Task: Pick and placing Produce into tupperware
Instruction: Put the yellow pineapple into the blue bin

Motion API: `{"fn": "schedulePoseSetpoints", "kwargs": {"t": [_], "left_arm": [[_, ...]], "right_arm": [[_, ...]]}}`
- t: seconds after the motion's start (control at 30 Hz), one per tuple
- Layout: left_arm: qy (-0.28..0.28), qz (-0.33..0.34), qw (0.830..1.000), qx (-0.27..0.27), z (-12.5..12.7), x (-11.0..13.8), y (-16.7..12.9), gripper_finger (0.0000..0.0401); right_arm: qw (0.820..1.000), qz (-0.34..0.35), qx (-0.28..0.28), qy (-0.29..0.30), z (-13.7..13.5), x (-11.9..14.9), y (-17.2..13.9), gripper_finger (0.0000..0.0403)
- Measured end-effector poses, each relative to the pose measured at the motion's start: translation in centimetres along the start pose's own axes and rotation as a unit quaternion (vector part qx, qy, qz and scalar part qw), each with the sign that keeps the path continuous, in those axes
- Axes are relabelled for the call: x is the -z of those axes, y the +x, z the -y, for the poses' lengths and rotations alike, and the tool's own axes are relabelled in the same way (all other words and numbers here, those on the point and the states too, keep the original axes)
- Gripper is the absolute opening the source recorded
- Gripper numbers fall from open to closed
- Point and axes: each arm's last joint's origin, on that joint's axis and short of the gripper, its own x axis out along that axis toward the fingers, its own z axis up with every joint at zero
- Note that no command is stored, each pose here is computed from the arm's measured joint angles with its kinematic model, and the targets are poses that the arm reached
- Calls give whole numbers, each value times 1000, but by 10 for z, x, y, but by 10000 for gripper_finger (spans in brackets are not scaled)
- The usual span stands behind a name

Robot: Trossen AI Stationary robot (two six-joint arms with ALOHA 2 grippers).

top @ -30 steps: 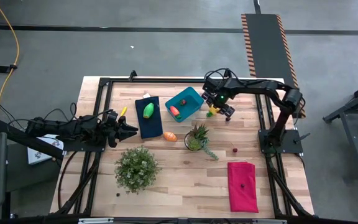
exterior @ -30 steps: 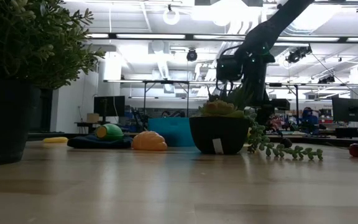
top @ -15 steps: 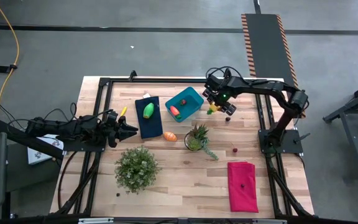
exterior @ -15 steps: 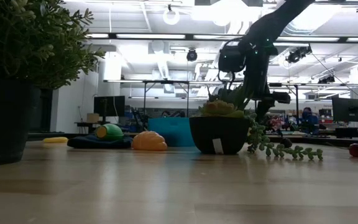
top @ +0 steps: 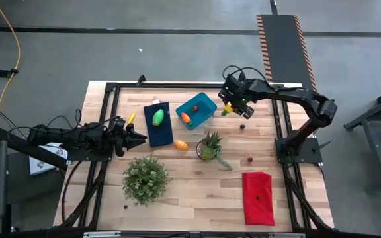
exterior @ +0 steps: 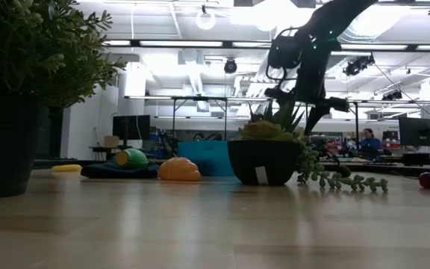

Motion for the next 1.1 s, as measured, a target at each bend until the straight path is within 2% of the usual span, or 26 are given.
{"fn": "schedulePoseSetpoints", "kwargs": {"t": [0.67, 0.9, 1.1], "left_arm": [[-10, -6, 1000, 5, 0, 0, 0, 131], [-10, -2, 1000, 1, 0, 0, 0, 131], [-21, 1, 1000, -1, 0, 0, 0, 131]], "right_arm": [[990, 55, -101, -77, 10, -5, -63, 211], [975, 79, -158, -133, 13, -6, -88, 211], [950, 101, -235, -180, 12, -7, -112, 211]]}}
